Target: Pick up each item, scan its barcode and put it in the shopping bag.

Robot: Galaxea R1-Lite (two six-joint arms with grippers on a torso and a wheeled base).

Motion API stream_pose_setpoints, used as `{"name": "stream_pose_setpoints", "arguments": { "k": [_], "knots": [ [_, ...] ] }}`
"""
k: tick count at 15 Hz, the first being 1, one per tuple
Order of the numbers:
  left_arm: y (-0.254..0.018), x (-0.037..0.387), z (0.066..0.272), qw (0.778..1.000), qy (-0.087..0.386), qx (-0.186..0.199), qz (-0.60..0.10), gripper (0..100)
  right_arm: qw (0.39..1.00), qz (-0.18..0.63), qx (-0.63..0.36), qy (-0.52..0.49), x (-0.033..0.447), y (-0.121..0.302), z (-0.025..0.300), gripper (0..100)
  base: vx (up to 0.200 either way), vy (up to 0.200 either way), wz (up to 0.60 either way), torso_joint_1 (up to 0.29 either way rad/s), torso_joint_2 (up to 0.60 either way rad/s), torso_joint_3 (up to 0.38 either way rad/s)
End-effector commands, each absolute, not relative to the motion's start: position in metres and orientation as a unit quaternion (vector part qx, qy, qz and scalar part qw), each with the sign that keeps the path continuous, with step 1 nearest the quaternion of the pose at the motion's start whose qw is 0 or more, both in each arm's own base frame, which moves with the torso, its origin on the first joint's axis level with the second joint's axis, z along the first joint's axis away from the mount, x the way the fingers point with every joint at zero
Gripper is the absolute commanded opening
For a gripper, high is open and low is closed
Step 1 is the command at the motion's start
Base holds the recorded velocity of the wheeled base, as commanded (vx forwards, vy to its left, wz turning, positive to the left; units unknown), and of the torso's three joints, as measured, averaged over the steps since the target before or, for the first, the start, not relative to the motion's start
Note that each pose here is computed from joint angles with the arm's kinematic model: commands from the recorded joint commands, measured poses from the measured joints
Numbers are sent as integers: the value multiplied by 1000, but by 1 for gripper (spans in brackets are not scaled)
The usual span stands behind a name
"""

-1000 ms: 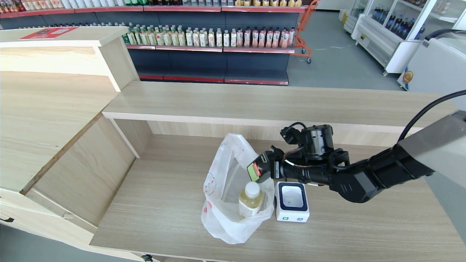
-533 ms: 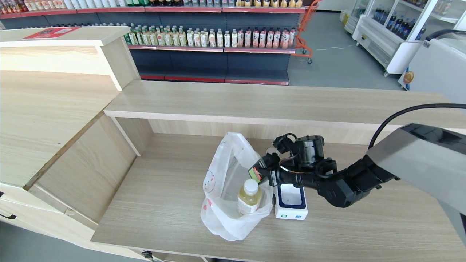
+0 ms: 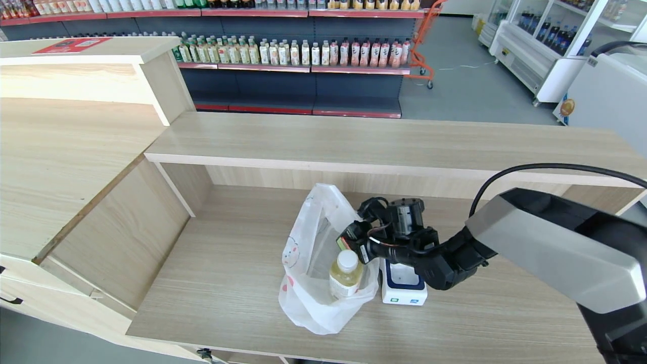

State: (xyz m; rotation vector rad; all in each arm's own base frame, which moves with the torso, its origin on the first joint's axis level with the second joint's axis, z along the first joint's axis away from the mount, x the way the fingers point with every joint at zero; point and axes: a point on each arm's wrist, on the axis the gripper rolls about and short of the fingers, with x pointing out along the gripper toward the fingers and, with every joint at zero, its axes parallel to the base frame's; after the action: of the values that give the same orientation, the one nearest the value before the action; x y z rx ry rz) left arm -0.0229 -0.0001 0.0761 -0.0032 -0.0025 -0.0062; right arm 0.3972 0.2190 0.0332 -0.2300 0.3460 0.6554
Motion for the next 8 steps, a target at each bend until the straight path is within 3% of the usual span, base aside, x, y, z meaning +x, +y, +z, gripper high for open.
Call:
{"name": "stream_pose_setpoints", "arguments": {
  "k": [1, 3, 4, 8],
  "knots": [
    [0, -23, 76, 1000, -2, -2, -3, 100, 921, 328, -125, 171, 398, 226, 13, 0, 0, 0, 0, 0, 0, 0],
    [0, -23, 76, 1000, -2, -2, -3, 100, 922, 331, -124, 159, 400, 230, 11, 0, 0, 0, 0, 0, 0, 0],
    [0, -23, 76, 1000, -2, -2, -3, 100, 922, 331, -124, 156, 401, 230, 13, 100, 0, 0, 0, 0, 0, 0],
    [0, -23, 76, 1000, -2, -2, -3, 100, 933, 317, -87, 146, 405, 219, 35, 100, 0, 0, 0, 0, 0, 0]
  ]
}}
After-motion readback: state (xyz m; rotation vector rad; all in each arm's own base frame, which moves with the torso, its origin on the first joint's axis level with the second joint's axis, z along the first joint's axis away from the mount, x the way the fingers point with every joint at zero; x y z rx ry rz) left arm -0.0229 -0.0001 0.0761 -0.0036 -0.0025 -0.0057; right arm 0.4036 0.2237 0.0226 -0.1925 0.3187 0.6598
